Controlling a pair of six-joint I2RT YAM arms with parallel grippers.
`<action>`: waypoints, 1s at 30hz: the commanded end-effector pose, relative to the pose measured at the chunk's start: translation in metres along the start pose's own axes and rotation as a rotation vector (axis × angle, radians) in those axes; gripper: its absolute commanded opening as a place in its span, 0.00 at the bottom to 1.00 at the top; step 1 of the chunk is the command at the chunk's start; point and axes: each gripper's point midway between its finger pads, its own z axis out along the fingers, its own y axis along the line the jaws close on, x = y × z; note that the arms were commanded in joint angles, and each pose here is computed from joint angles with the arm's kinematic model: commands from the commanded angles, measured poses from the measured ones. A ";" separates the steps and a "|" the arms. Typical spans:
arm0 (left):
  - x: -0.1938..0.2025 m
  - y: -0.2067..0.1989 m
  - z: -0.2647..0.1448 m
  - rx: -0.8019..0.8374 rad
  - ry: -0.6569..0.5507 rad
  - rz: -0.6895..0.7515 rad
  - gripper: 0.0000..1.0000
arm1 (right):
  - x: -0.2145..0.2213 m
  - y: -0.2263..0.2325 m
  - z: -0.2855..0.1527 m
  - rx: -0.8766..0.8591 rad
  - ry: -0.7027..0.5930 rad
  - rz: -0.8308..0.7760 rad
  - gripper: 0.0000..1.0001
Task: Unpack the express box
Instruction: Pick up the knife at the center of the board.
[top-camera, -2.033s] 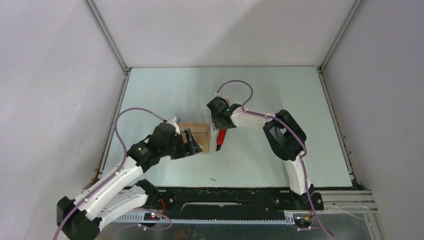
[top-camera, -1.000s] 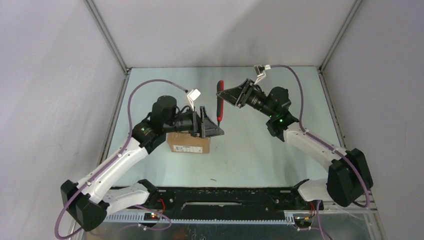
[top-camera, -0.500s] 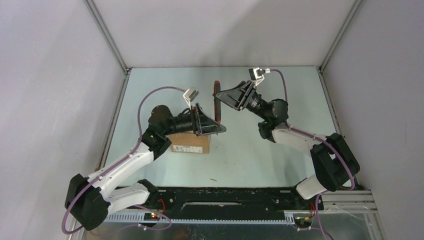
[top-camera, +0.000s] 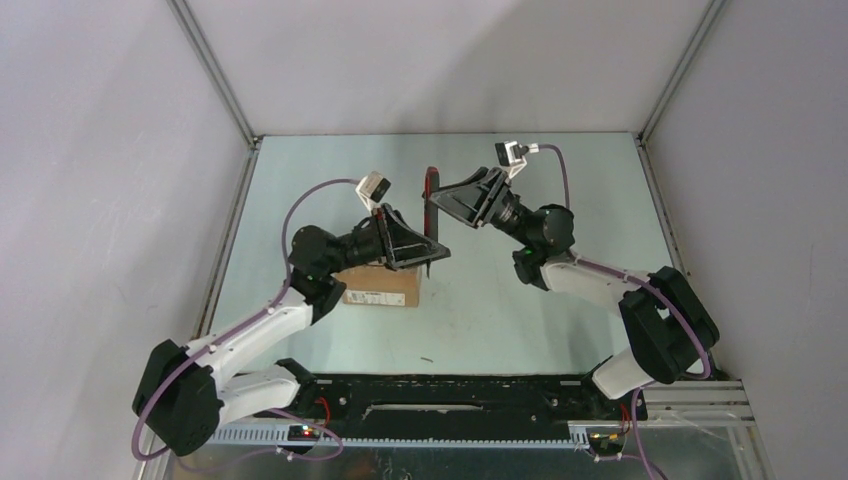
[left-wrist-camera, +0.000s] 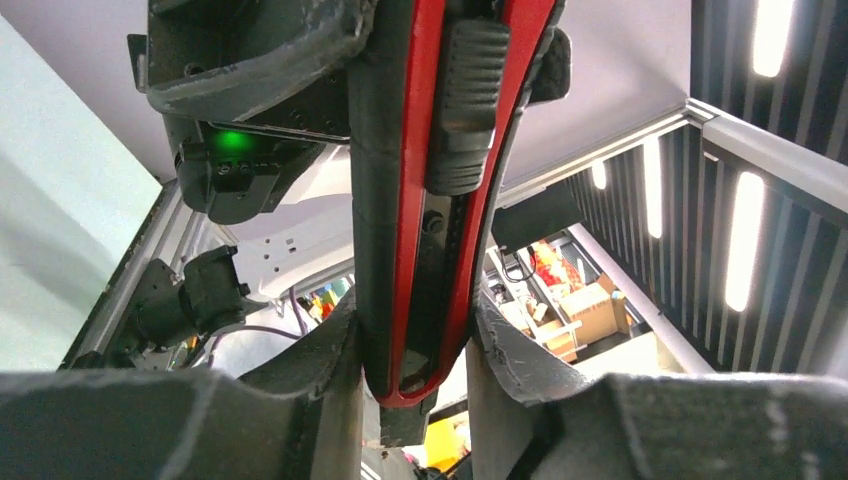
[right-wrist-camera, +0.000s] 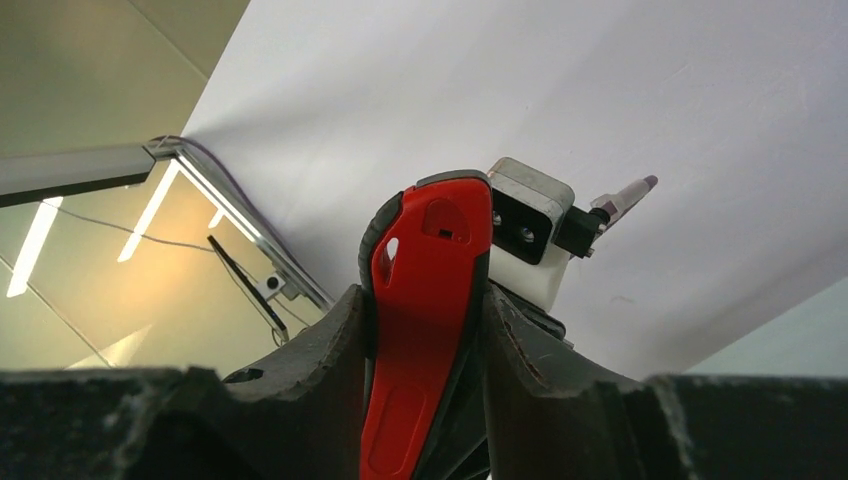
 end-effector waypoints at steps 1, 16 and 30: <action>-0.001 -0.011 -0.005 0.009 -0.028 0.031 0.00 | 0.008 0.000 -0.004 0.013 0.028 -0.078 0.19; 0.005 0.077 -0.051 -0.651 0.174 0.412 0.00 | 0.036 -0.044 -0.050 0.451 0.194 -0.130 0.81; 0.018 0.095 -0.059 -0.744 0.312 0.479 0.00 | 0.036 -0.073 -0.050 0.579 0.214 -0.117 0.26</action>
